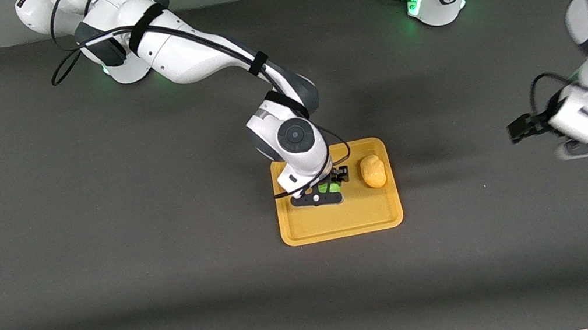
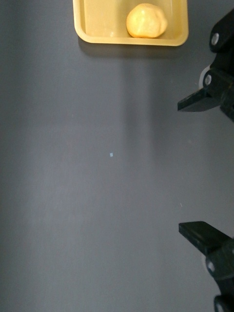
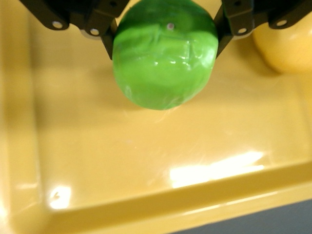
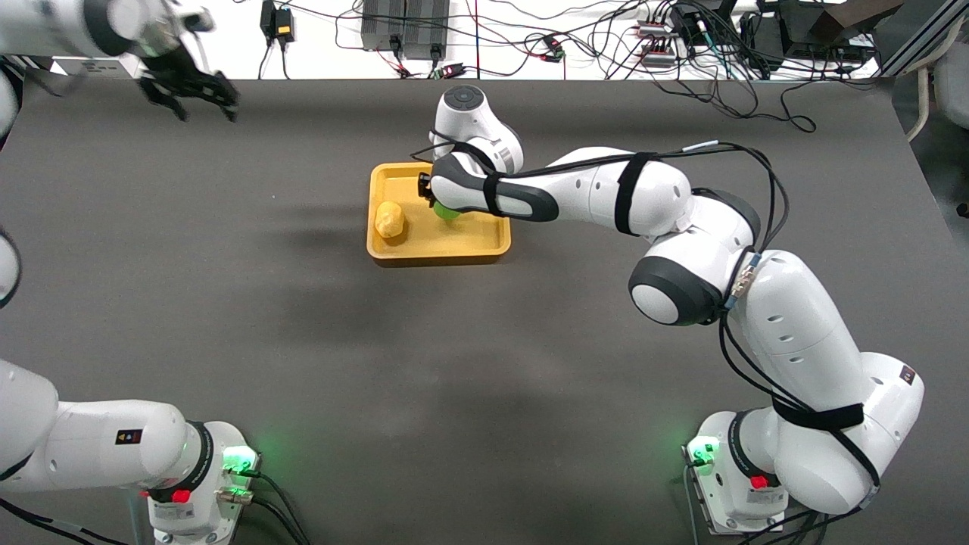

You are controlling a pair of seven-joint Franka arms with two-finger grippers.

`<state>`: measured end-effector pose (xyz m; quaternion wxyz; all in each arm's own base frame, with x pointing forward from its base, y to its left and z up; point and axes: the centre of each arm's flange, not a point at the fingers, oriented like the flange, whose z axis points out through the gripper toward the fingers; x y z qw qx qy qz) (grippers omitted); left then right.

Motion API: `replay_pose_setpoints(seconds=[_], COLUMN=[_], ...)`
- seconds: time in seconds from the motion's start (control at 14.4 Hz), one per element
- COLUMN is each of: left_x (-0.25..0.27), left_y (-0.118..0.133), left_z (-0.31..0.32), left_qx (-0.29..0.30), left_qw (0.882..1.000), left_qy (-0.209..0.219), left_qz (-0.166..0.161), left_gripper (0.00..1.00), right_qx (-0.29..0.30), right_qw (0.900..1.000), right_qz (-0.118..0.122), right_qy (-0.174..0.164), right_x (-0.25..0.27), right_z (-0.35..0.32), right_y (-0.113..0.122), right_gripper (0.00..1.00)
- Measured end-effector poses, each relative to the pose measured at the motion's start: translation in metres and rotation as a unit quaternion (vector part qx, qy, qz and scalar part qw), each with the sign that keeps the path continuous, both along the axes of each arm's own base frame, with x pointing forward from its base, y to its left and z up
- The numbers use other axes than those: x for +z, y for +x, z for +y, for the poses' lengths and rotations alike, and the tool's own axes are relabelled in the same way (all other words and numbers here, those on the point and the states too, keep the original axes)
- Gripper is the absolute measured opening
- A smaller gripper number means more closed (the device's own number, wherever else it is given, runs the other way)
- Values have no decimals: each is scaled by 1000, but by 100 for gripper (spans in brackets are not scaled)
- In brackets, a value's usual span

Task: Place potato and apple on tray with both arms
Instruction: 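Lower the apple onto the tray beside the potato and open the right gripper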

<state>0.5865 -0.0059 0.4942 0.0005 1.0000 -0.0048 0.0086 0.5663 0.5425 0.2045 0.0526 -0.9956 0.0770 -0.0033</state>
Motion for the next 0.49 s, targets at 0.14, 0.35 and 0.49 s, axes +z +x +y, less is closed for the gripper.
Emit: replay_pose_setpoints(seconds=[0.14,0.35,0.49], left_x=[35,70,76], left_y=[-13,-30,-33], left_z=[10,4,-1], left_qx=[1,-11,-16], left_qw=[1000,999,999], left_qy=[3,7,8], left_qz=[-22,-42,-48], left_gripper=[100,100,100], right_qx=[-3,-2,-1], right_qw=[1000,1000,1000], right_qz=[0,4,4], right_qy=[-11,-15,-14], right_x=[-7,-13,-12], right_z=[-10,-11,-7], right_y=[7,5,3], right_gripper=[77,77,77])
